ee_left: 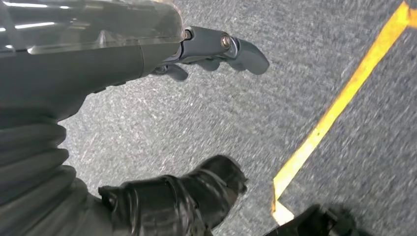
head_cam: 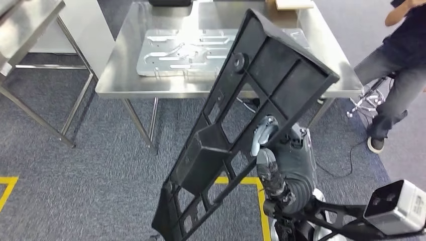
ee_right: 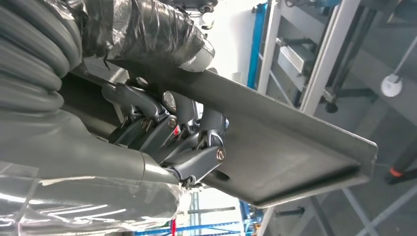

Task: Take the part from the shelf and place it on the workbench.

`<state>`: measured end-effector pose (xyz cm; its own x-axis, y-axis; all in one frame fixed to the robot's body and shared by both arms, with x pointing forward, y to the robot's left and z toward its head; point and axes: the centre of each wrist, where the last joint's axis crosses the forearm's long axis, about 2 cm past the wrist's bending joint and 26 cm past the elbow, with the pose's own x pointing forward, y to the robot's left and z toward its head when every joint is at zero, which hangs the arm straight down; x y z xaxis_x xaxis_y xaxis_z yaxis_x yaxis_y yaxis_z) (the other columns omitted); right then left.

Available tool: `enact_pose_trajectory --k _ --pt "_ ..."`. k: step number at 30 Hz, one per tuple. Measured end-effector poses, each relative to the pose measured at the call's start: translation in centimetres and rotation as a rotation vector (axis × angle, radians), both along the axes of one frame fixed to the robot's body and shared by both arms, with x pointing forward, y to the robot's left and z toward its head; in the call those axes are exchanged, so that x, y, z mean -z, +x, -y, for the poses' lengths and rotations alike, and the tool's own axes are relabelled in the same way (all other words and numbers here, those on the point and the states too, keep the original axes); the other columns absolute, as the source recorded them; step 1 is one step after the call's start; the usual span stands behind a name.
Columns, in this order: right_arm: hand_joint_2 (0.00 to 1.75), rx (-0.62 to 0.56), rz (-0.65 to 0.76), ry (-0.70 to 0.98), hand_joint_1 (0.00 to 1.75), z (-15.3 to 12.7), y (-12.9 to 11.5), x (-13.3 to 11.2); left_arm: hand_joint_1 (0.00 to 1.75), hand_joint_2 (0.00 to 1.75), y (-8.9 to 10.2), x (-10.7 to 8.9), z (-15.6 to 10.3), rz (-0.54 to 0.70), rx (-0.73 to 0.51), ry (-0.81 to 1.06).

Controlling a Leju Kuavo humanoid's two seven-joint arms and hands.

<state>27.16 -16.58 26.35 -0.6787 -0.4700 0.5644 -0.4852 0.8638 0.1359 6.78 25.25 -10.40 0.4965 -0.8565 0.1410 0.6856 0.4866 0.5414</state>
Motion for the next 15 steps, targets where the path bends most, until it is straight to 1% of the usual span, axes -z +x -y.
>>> enact_pose_trajectory --k 10,15 --pt "1.75 0.008 -0.031 -0.009 1.73 0.46 -0.31 0.94 0.00 1.75 -0.38 0.07 -0.08 -0.010 -0.001 0.003" --pt "1.75 0.012 -0.011 -0.005 1.73 0.68 -0.13 0.42 0.00 1.75 0.50 -0.08 -0.02 0.006 0.000 0.003"
